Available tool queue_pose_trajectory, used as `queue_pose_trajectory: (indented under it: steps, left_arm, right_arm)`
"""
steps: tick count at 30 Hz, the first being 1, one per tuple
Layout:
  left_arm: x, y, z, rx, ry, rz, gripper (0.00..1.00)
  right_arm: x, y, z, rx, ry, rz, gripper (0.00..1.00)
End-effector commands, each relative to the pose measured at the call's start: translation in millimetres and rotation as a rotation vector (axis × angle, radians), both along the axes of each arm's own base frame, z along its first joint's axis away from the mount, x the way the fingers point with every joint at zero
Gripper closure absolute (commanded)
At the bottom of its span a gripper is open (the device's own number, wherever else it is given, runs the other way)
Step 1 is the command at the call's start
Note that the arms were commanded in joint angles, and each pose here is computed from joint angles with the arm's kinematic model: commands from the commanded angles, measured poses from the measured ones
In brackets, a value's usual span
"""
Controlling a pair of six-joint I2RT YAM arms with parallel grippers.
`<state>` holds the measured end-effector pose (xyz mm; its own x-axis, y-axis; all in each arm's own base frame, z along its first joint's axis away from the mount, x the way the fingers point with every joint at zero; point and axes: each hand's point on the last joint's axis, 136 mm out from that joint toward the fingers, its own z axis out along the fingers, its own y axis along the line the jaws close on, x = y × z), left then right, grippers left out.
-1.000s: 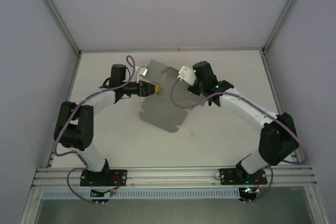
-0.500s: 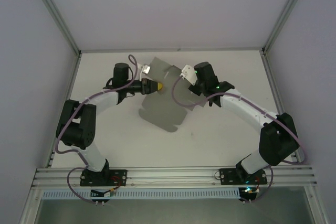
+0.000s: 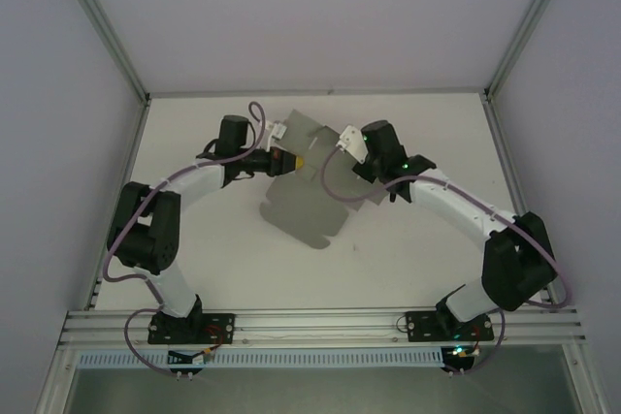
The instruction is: Assemble paper box
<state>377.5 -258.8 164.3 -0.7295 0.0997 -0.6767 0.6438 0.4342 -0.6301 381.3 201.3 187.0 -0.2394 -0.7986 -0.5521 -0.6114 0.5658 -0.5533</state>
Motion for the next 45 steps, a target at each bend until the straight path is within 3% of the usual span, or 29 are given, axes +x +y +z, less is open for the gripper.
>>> queue_pose_trajectory:
  steps: [1, 5, 14, 23, 33, 40, 41, 45]
  left_arm:
    - [-23, -17, -40, 0.105, 0.125, -0.02, 1.0]
    - [-12, -13, -56, 0.139, 0.165, 0.051, 1.0]
    - [5, -14, -75, 0.117, 0.226, 0.14, 1.0]
    - [-1, -9, -87, 0.137, 0.266, 0.162, 0.98]
    - [-16, 34, -69, 0.196, 0.206, 0.192, 0.57]
    - [-12, 79, -42, 0.299, 0.136, 0.278, 0.17]
    - [-10, 85, -36, 0.303, 0.123, 0.292, 0.03]
    - [2, 112, -14, 0.344, 0.066, 0.379, 0.0]
  right_arm:
    - [-14, 68, 88, 0.237, -0.268, 0.256, 1.0]
    - [-38, 82, 88, 0.149, -0.376, 0.363, 1.0]
    - [-52, 102, 39, -0.138, -0.394, 0.391, 1.0]
    - [-46, 102, 19, -0.198, -0.439, 0.31, 1.0]
    - [-16, 70, 21, -0.272, -0.48, 0.219, 1.0]
    - [-3, 67, 17, -0.294, -0.523, 0.255, 1.0]
    - [-1, 66, 15, -0.296, -0.525, 0.26, 1.0]
    - [13, 62, 18, -0.313, -0.568, 0.244, 1.0]
